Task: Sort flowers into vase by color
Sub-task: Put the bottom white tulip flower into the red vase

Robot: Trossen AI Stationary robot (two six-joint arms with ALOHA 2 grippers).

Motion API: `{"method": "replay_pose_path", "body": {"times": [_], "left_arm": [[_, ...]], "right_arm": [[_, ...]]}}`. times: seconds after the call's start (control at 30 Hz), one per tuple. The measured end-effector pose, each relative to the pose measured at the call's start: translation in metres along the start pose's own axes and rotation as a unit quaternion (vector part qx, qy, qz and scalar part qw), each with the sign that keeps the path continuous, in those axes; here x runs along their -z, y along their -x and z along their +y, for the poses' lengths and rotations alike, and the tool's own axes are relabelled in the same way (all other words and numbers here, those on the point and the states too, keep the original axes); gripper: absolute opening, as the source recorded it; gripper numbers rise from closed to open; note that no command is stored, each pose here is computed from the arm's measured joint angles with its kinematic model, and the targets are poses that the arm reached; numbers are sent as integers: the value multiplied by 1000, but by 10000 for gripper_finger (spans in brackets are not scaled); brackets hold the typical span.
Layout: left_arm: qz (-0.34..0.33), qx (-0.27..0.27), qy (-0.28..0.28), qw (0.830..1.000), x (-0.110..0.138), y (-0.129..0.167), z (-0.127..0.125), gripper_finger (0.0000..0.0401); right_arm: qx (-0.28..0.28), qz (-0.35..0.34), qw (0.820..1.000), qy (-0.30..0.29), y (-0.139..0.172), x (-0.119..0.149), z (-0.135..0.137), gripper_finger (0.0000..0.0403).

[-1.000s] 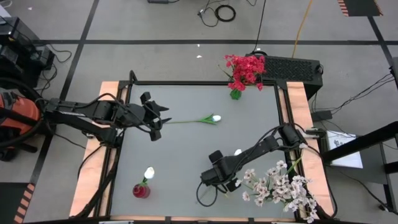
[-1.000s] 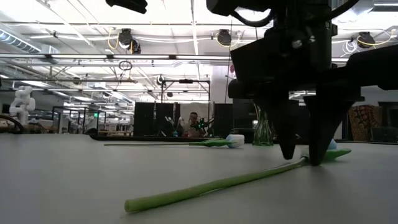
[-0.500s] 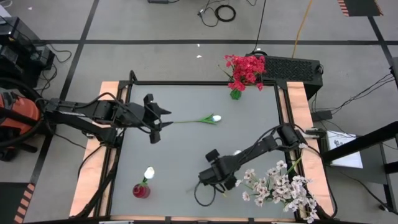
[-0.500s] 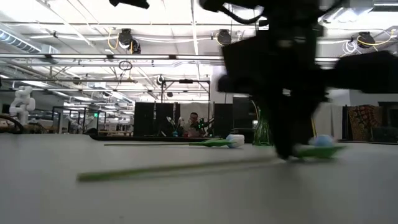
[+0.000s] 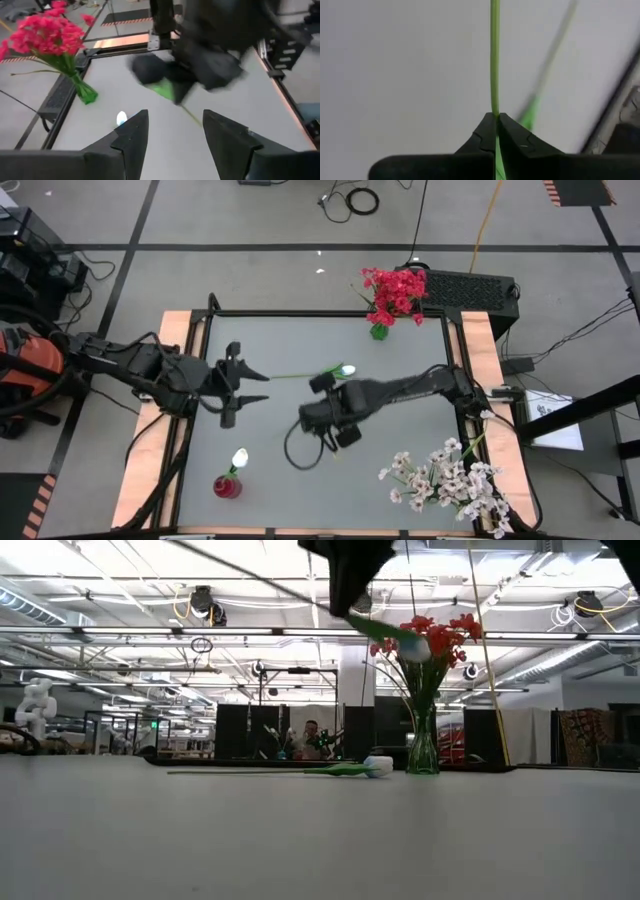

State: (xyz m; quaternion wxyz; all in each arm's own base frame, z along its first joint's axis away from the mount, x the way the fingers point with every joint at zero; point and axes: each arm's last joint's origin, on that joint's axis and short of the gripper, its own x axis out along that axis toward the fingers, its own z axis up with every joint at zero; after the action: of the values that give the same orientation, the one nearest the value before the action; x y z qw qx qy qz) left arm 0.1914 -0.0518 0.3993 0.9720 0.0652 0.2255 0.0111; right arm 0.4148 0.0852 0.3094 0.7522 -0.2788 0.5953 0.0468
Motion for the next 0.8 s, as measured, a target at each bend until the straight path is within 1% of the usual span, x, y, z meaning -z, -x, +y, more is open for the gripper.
{"method": "replay_pose_path", "body": {"times": [0.07,0.17,0.3,0.37,0.47,0.57,0.67,0.8], "left_arm": [[3,-4,-6,1000,0,-1,-4,204],[9,-31,-16,999,1,-6,-5,225],[28,-63,-49,996,2,-19,-8,261],[43,-65,-67,995,4,-28,-12,277],[75,-71,-82,991,9,-45,-17,288],[122,-103,-104,982,17,-60,-18,289],[173,-115,-116,971,27,-76,-14,289],[191,-135,-114,966,30,-86,-9,289]], "right_arm": [[13,-8,1000,-20,13,3,-14,0],[21,-6,999,-41,25,11,-32,0],[39,-6,995,-90,27,19,-53,0],[42,1,993,-108,24,23,-60,0],[42,6,990,-136,22,26,-66,0],[42,7,988,-150,20,26,-67,0],[42,6,986,-159,19,25,-67,0],[43,5,984,-172,19,25,-67,0]]}}
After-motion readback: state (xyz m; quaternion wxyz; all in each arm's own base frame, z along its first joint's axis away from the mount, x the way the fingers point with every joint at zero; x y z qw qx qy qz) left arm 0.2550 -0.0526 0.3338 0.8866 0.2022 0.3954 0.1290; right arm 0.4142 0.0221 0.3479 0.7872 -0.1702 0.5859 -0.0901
